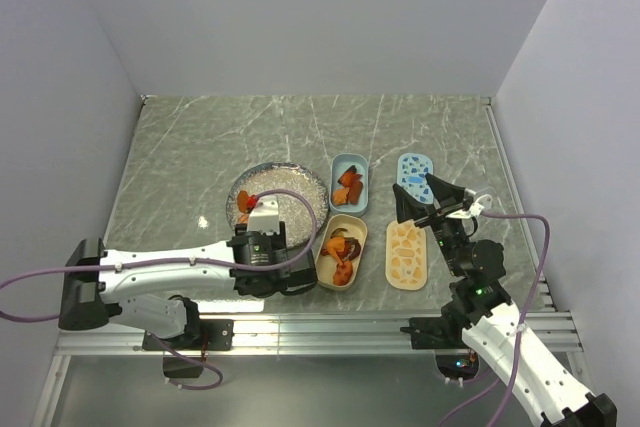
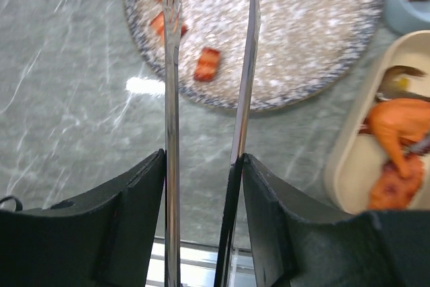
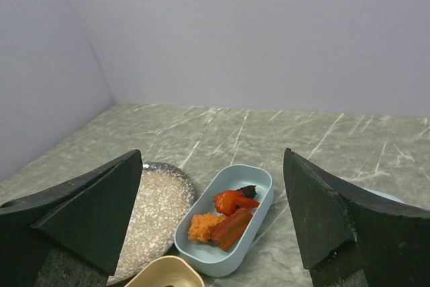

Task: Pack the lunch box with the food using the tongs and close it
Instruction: Pick up the food using the clamp

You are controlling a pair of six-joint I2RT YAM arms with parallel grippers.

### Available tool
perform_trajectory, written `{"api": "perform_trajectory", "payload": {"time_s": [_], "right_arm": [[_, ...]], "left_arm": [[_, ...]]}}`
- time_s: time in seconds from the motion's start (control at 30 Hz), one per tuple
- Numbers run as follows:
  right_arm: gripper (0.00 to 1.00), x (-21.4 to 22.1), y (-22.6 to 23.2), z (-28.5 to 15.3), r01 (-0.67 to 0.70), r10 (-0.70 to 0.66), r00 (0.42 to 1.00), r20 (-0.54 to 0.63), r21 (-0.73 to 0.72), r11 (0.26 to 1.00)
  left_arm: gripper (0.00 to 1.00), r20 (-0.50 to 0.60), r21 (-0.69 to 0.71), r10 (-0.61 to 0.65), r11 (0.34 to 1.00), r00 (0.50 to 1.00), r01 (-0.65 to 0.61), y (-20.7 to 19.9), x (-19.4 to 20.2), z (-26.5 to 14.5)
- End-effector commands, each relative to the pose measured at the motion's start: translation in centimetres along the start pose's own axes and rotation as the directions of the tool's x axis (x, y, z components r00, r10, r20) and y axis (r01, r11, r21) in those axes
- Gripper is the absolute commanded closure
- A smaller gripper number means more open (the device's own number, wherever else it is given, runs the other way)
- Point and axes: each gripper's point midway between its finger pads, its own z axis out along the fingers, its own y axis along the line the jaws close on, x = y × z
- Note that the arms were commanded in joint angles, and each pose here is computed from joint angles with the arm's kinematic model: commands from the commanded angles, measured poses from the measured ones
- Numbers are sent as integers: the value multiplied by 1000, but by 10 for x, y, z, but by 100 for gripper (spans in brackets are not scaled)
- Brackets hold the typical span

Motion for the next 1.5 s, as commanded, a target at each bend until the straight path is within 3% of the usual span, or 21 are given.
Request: {"api": "perform_trajectory", "payload": {"time_s": [0.0, 0.3, 0.6, 1.47], "right_arm": [[8, -7, 2, 1, -12, 12, 999, 30, -8, 1000], [8, -7, 2, 1, -12, 12, 1000, 29, -12, 1000], [8, -7, 2, 2, -11, 12, 1000, 26, -12, 1000], [7, -4, 1, 5, -9, 9, 1000, 13, -6, 1000]], "left_arm": [[45, -26, -82, -34, 996, 999, 32, 16, 13, 7], [46, -78, -18, -66, 998, 995, 64, 11, 33, 22], [53, -118, 39, -14, 999, 993, 18, -11, 46, 25], [59, -168, 1, 108, 994, 980, -110, -12, 65, -2]]}}
